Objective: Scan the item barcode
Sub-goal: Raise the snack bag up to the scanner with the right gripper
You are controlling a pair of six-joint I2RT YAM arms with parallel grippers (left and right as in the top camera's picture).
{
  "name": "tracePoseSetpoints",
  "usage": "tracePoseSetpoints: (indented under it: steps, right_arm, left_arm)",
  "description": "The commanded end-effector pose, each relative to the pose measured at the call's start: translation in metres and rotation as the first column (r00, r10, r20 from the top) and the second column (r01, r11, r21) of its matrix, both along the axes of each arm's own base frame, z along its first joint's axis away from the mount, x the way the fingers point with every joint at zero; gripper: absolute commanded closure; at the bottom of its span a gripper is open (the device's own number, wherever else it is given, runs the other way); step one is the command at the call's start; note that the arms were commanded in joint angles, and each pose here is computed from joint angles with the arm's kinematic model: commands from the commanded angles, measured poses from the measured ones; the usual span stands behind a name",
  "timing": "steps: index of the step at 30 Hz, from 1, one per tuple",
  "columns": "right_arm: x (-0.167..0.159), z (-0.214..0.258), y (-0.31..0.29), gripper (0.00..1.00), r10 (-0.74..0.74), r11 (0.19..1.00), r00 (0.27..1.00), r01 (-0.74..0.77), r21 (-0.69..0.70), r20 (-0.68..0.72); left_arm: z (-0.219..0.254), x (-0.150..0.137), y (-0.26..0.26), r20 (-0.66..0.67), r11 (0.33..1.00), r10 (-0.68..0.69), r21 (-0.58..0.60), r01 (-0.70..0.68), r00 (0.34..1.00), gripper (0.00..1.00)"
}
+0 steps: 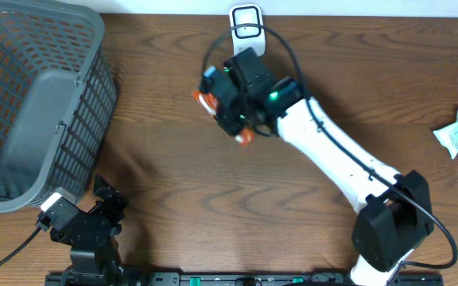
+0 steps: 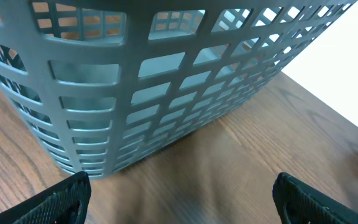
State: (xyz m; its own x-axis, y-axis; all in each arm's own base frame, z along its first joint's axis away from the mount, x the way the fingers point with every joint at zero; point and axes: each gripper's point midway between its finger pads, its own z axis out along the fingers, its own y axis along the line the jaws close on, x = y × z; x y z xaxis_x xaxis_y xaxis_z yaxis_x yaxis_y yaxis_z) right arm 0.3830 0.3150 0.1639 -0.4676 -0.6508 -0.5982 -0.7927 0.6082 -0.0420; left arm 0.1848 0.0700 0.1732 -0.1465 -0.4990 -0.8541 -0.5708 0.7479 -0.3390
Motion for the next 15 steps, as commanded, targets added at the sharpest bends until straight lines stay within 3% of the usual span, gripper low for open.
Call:
tracePoseSetpoints:
  steps: [1, 9, 15]
  right_arm:
    - [0.058, 0.022, -0.026, 0.99, -0.074, 0.979, 0.948, 0.128, -0.156, 0.309]
    - [0.159, 0.022, -0.048, 0.99, -0.114, 0.965, 0.794, 0.232, -0.125, 0.597]
    - [0.214, 0.029, -0.049, 0.99, -0.137, 0.953, 0.570, 0.298, -0.048, 0.810]
  left_arm:
    - [0.002, -0.001, 0.000, 0.006, 1.000, 0.003, 0.001, -0.003, 1.000, 0.07]
    - [0.002, -0.001, 0.001, 0.006, 1.000, 0.003, 0.001, -0.003, 1.000, 0.06]
    - [0.002, -0.001, 0.000, 0.006, 1.000, 0.003, 0.001, -0.003, 1.000, 0.07]
